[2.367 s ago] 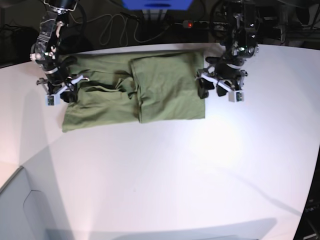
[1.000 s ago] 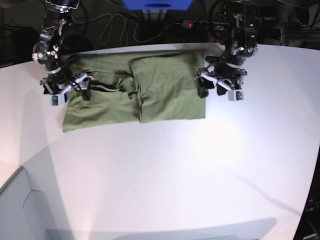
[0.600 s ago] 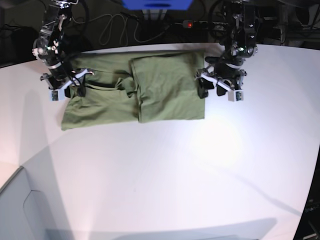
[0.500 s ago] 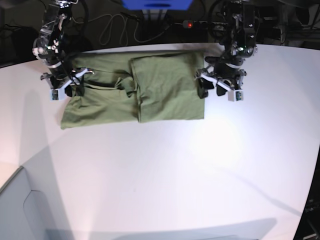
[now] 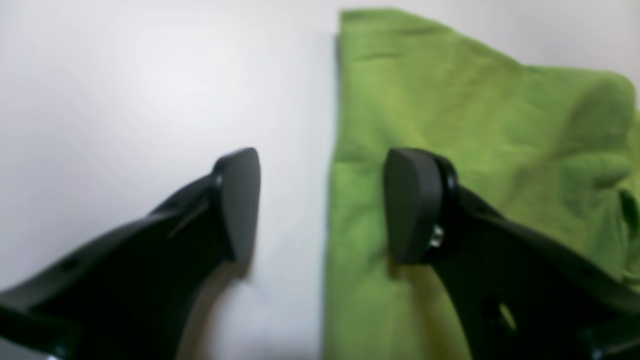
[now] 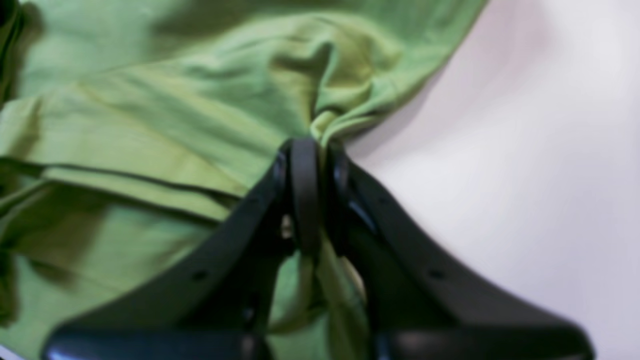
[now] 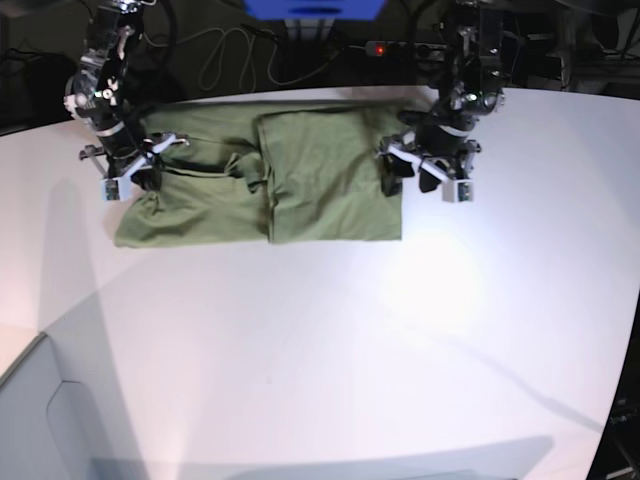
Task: Fold the T-shirt properly
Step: 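Lower both grippers onto the two ends of the half-folded shirt and grasp, then fold the shirt end with the right gripper over toward the left gripper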
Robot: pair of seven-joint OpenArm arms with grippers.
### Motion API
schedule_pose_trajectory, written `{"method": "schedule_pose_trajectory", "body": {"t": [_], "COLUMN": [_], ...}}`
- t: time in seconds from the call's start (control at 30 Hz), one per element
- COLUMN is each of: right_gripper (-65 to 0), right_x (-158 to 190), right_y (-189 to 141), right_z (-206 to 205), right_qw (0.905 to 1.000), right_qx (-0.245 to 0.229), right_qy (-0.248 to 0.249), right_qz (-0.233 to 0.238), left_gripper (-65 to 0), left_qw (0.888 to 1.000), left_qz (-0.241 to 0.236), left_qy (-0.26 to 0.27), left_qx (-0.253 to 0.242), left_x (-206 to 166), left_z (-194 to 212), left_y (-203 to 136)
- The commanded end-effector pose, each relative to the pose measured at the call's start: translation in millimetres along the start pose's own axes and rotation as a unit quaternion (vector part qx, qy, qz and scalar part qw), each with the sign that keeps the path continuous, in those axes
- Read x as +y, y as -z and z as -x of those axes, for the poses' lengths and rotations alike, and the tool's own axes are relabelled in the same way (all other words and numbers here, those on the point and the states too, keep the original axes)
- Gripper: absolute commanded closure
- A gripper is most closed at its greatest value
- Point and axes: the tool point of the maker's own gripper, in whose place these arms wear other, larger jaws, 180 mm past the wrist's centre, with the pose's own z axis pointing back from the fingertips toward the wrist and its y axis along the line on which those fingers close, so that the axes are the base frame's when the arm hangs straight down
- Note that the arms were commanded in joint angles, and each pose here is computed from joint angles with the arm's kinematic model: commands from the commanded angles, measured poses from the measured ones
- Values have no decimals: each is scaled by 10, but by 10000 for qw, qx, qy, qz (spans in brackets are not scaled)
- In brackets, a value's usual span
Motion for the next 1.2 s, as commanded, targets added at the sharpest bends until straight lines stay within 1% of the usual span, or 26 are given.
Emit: {"method": "schedule_pose_trajectory", "body": {"t": [0.0, 0.1, 0.23, 0.3, 0.4, 0.5, 0.63, 0.7, 0.8, 0.87, 0.97, 1.0, 1.03, 1.17], "right_gripper": [-2, -2, -2, -2, -2, -2, -2, -2, -2, -2, -2, -2, -2, -2], "right_x": [26, 195, 294, 414, 627, 861, 1251, 1454, 1859, 2098, 2441, 2523, 2573, 2614], "right_y": [-49, -126, -228, -247, -272, -283, -257, -248, -265, -272, -229, -205, -178, -99], "right_z": [-246, -429, -591, -656, -727, -792, -815, -876, -881, -933, -813, -773, -716, -564], "right_qw": [9991, 9967, 9937, 9917, 9877, 9827, 9734, 9666, 9517, 9389, 9196, 9151, 9126, 9123], "right_qx": [-401, -656, -888, -971, -1071, -1161, -1211, -1299, -1331, -1387, -1223, -1167, -1081, -845], "right_qy": [-116, -349, -549, -654, -827, -963, -1112, -1200, -1382, -1594, -1878, -1926, -1956, -1934], "right_qz": [-64, -317, -397, -529, -784, -1070, -1593, -1856, -2396, -2718, -3225, -3345, -3423, -3508], "left_gripper": [-383, -383, -386, -386, -386, -386, -386, -386, -386, -386, -386, -386, -386, -386], "left_qw": [10000, 9999, 9999, 9998, 9994, 9993, 9992, 9992, 9992, 9992, 9993, 9993, 9993, 9993], "left_qz": [83, 150, 71, 61, 13, 2, -4, -4, -8, -4, -3, 1, -6, -6], "left_qy": [7, 58, -32, -43, -84, -93, -99, -99, -102, -99, -78, -84, -88, -70], "left_qx": [20, -32, 152, 200, 328, 355, 377, 377, 391, 377, 357, 357, 357, 358], "left_x": [-60, -120, -47, -30, 18, 28, 31, 31, 34, 31, 28, 27, 29, 36], "left_z": [-9, -74, 54, 72, 163, 184, 205, 205, 219, 205, 182, 181, 182, 179], "left_y": [0, 44, 98, 139, 173, 177, 169, 169, 164, 169, 176, 176, 176, 174]}}
